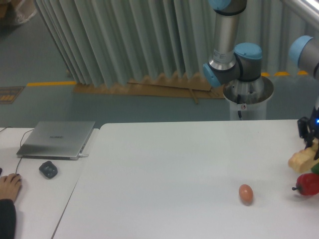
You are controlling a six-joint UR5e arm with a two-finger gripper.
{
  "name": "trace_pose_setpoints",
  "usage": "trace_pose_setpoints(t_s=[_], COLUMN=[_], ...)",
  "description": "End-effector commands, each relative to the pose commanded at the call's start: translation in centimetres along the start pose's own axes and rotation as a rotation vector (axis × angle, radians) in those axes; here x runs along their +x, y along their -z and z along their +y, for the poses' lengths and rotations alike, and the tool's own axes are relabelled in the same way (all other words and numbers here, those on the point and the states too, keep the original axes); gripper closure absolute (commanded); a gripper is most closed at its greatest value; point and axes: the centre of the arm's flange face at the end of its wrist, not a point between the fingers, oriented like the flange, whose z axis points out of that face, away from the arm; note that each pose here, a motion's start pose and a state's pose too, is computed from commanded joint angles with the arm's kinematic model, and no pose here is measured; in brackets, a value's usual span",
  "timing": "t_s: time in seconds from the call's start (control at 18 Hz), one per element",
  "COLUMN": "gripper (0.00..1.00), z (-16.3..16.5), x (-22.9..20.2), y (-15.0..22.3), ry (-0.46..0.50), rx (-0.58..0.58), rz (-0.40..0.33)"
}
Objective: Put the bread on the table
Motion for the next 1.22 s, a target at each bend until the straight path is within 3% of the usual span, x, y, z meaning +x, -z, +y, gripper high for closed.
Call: trace_pose_setpoints(t_s=[0.33,0.5,0.89,1.22], gripper=[0.63,0.63,0.63,0.63], z=[-0.1,-0.5,-3.8,-4.5], x=[-1.9,-1.0,5.5,8.8], y=[-1.4,-1.1,-4.5,-4.8], ry=[0.024,0.108,0.036,0.0], rx=[-0.027,-0.027,-0.11,-0.127], rz=[-0.044,-0.044,0.046,0.065])
